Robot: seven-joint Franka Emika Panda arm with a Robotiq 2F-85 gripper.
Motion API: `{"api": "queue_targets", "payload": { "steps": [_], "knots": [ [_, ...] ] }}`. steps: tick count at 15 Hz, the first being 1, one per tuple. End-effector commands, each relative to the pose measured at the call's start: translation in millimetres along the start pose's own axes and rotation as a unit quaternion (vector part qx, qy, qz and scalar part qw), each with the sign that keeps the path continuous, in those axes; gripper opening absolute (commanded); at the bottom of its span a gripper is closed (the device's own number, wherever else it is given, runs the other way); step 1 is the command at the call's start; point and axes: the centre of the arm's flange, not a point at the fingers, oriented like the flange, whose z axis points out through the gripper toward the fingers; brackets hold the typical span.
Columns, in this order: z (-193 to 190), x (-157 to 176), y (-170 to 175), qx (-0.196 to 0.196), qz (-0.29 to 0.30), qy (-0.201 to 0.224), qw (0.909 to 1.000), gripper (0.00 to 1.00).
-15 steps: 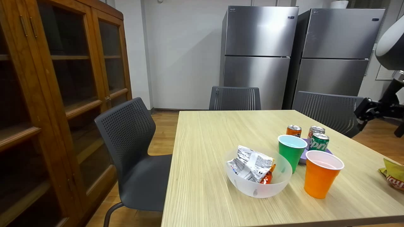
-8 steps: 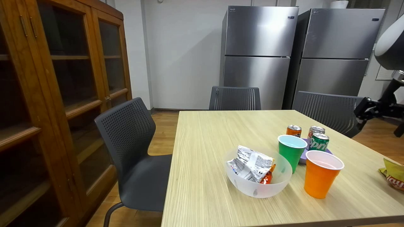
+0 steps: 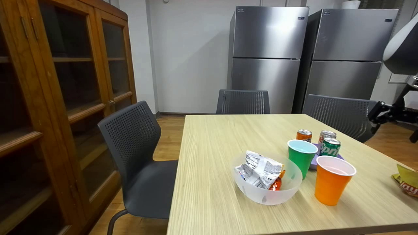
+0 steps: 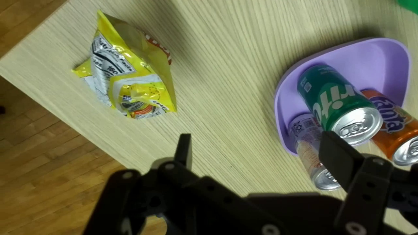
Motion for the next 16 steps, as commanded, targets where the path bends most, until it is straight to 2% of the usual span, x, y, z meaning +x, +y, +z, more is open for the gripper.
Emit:
{"api": "queue_targets", "payload": {
  "steps": [1, 7, 16],
  "knots": [
    [18, 22, 21, -0.009, 0.037, -0.001, 0.9993, 1.0],
    [36, 30, 54, -0.028, 0.059, -0.015, 0.9978, 1.0],
    [46, 11, 104, -0.031, 0.107, -0.045, 0.9928, 1.0]
  ]
}}
